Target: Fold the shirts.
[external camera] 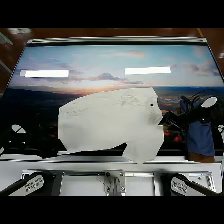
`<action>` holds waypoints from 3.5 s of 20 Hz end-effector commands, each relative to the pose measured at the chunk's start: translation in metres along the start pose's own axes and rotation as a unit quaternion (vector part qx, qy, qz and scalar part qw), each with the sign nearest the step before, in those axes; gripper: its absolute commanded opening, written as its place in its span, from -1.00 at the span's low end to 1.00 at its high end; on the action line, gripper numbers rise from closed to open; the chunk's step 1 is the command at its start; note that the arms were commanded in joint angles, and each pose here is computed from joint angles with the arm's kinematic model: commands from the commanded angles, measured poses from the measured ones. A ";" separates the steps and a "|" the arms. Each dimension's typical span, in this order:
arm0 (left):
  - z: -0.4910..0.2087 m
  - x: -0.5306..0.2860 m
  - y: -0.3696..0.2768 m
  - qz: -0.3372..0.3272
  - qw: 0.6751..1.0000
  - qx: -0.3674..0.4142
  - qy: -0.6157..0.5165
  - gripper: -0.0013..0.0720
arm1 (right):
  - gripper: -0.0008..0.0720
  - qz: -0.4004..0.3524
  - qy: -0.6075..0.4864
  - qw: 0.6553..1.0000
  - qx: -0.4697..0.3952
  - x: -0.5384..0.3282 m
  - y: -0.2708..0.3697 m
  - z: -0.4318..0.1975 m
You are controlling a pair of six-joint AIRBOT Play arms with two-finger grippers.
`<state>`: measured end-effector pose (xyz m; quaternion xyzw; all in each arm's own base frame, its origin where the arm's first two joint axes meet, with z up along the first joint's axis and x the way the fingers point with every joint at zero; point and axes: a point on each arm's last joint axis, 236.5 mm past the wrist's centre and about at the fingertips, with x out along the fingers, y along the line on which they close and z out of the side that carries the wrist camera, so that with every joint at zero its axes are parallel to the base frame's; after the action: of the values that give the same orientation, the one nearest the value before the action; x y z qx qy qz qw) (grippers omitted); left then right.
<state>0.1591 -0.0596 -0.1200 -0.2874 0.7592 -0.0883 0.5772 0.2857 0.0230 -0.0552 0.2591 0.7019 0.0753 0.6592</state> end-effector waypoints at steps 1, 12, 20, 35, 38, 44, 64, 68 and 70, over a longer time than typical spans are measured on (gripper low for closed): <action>0.024 0.014 -0.004 0.003 0.999 -0.009 -0.035 0.94 | 0.70 0.003 0.005 1.000 0.000 0.000 0.001 -0.003; 0.029 0.015 -0.018 -0.026 0.998 -0.019 -0.045 -0.84 | 0.70 -0.013 0.038 0.999 -0.009 0.006 -0.012 -0.020; 0.027 0.005 -0.025 -0.028 0.998 0.012 -0.058 -0.84 | 0.70 0.010 0.058 0.996 0.065 0.037 -0.040 -0.052; 0.056 -0.030 -0.044 -0.028 0.993 0.046 -0.108 -0.84 | -0.79 0.110 -0.022 0.991 0.075 0.055 -0.004 -0.026; 0.084 -0.088 -0.074 -0.024 0.975 0.101 -0.197 -0.84 | -0.79 0.175 -0.065 0.982 -0.008 0.012 0.043 -0.009; 0.038 -0.359 -0.236 -0.004 0.765 0.321 -0.559 -0.84 | -0.79 0.131 -0.435 0.847 -0.277 -0.260 0.179 0.022; -0.173 -0.428 -0.238 0.084 0.701 0.344 -0.619 -0.85 | -0.79 -0.125 -0.542 0.774 -0.301 -0.375 0.181 -0.209; -0.095 -0.391 -0.200 0.112 0.777 0.291 -0.546 -0.84 | -0.79 -0.077 -0.421 0.863 -0.268 -0.313 0.154 -0.145; -0.045 -0.361 -0.185 0.110 0.823 0.267 -0.490 -0.84 | -0.79 -0.037 -0.351 0.906 -0.235 -0.268 0.135 -0.102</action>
<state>0.2061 -0.0394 0.3387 -0.0193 0.2620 -0.0837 0.9612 0.1927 0.0377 0.3207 0.0186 0.2981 0.0791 0.9511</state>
